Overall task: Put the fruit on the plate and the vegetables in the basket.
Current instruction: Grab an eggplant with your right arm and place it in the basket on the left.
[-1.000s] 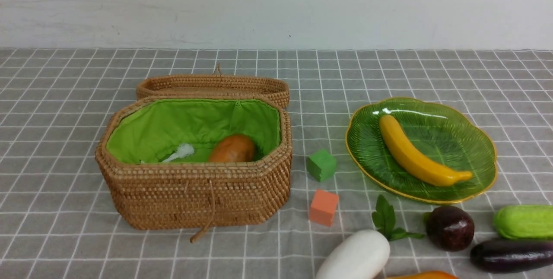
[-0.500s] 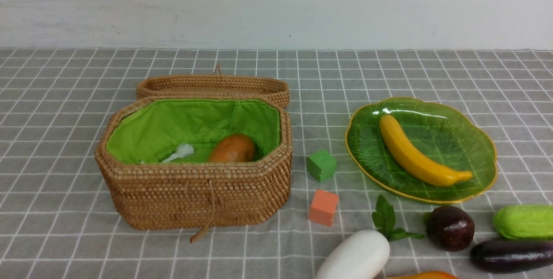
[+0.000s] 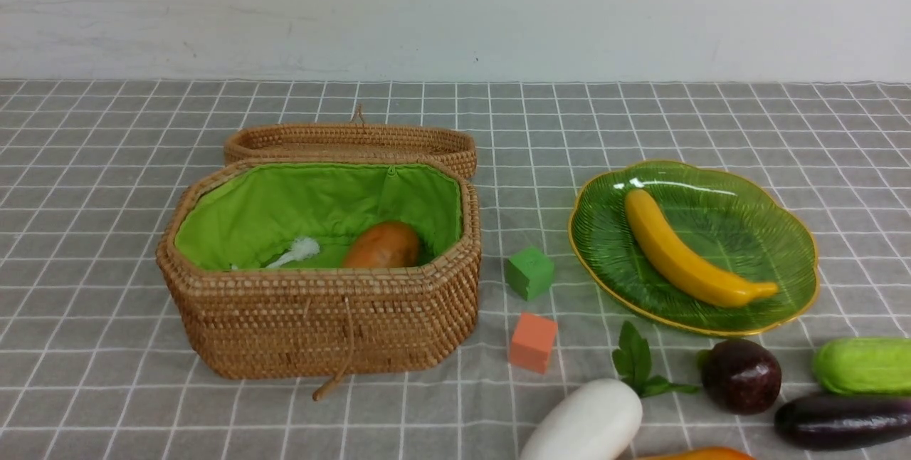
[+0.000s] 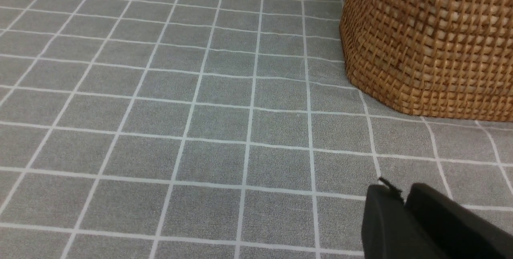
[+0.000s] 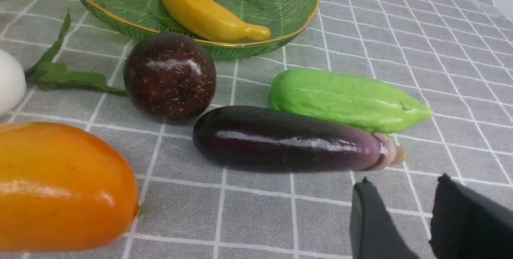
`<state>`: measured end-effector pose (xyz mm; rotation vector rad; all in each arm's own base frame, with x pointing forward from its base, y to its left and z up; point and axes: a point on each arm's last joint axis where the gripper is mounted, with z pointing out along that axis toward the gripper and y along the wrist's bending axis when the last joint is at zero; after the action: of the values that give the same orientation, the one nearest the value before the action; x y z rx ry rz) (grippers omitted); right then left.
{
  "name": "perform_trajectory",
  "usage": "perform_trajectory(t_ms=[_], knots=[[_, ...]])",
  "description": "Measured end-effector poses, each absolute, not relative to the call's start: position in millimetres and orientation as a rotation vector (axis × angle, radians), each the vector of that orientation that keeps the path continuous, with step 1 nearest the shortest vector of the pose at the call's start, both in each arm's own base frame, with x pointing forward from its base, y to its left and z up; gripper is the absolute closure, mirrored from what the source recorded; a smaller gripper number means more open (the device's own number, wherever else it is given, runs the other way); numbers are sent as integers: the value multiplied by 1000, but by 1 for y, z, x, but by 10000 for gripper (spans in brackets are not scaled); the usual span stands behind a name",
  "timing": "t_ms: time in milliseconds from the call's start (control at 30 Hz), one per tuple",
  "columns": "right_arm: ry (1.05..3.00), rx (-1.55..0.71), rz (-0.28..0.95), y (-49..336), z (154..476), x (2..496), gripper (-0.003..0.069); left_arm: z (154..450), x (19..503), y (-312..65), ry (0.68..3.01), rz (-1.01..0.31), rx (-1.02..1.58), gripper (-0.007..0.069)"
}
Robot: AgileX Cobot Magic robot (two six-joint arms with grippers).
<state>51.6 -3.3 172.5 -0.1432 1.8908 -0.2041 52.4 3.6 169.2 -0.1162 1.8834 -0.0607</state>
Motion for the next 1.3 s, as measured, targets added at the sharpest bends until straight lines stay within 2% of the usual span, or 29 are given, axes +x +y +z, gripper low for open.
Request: perform_trajectory(t_ms=[267,467,700,1033,1300], knots=[[1800,-105,-176,-3,178,54,418,169,52,4,1883,-61,-116,544],[1616,-10,-114,-3,194,57,418,169,52,4,1883,-61,-116,540],[1374,173,-16,-9,215,55,418,169,52,4,1883,-61,-116,533],[1250,386,139,-16,227,51,418,169,52,4,1883,-59,-115,522],[1172,377,224,-12,276,42,418,169,52,4,1883,-59,-115,515]])
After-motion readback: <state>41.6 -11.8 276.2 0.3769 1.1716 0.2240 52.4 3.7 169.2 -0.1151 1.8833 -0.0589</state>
